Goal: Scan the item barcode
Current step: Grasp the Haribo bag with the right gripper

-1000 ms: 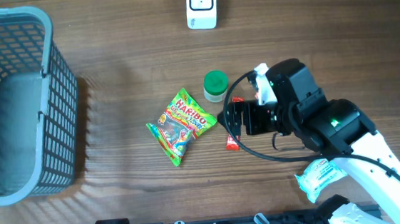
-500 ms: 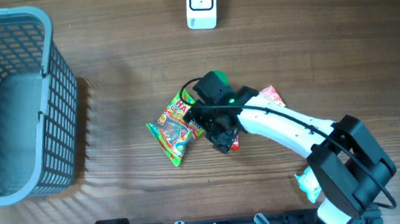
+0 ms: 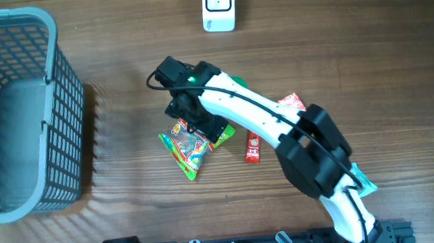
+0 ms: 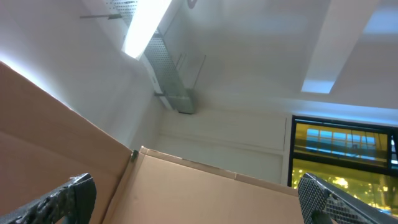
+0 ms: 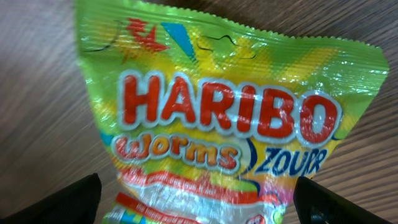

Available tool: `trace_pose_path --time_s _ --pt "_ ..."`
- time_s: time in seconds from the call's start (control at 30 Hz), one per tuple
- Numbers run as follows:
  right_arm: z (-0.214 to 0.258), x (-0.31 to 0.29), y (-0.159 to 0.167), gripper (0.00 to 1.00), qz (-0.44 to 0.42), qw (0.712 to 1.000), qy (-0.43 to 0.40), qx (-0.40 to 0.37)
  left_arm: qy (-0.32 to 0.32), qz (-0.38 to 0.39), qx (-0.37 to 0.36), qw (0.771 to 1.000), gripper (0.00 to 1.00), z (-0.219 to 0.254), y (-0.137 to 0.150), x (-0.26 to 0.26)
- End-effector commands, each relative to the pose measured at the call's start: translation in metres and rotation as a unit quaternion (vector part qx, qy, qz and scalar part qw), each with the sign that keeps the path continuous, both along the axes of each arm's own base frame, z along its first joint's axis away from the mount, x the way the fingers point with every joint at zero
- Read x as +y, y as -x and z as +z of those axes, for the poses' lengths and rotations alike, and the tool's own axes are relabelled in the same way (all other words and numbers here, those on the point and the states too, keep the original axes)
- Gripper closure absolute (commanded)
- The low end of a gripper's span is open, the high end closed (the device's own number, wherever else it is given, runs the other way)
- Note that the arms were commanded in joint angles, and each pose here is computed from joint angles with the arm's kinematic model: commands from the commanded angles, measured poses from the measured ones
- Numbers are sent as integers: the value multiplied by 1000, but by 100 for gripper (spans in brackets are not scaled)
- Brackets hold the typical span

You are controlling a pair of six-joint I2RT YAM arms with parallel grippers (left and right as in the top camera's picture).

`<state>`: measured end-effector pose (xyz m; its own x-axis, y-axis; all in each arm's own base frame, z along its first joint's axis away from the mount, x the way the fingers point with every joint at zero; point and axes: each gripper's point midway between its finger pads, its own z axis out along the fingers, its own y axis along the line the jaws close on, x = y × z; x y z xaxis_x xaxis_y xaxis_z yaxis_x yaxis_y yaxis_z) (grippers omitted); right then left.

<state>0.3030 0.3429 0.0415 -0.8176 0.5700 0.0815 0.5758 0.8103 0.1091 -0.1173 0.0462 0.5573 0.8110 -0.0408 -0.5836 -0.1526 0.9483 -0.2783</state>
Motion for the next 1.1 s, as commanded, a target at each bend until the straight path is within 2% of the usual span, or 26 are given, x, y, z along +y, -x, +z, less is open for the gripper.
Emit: trace_pose_path --time_s 0.0,0.17,0.3,0.43,0.57,0.77,0.9,0.97,1.0,1.03,1.07 --pt "-5 7 1 1 9 1000 -7 16 4 5 0 1000 0 -1 0 1" --pt "-21 16 22 1 5 998 -13 66 4 5 0 1000 0 -1 0 1" --pt "-12 6 36 0 -10 995 5 101 4 5 0 1000 0 -1 0 1" --pt "14 20 28 0 -8 996 -23 91 4 5 0 1000 0 -1 0 1" --pt "15 22 28 0 -49 994 -21 98 5 5 2 1000 0 -1 -1 1" --pt "-22 14 40 1 -97 987 23 129 5 5 2 1000 0 -1 -1 1" --pt "-62 16 59 0 -98 975 39 193 4 5 2 1000 0 -1 -1 1" --pt "-90 6 72 2 -102 967 73 224 5 5 1 1000 0 -1 -1 1" --pt "-99 0 78 18 -104 962 91 237 5 5 2 1000 0 -1 -1 1" --pt "-105 -4 82 48 -100 959 102 245 4 5 1 1000 0 -1 -1 1" --pt "-109 -7 84 71 -77 960 103 249 4 5 1 1000 0 -1 -1 1"
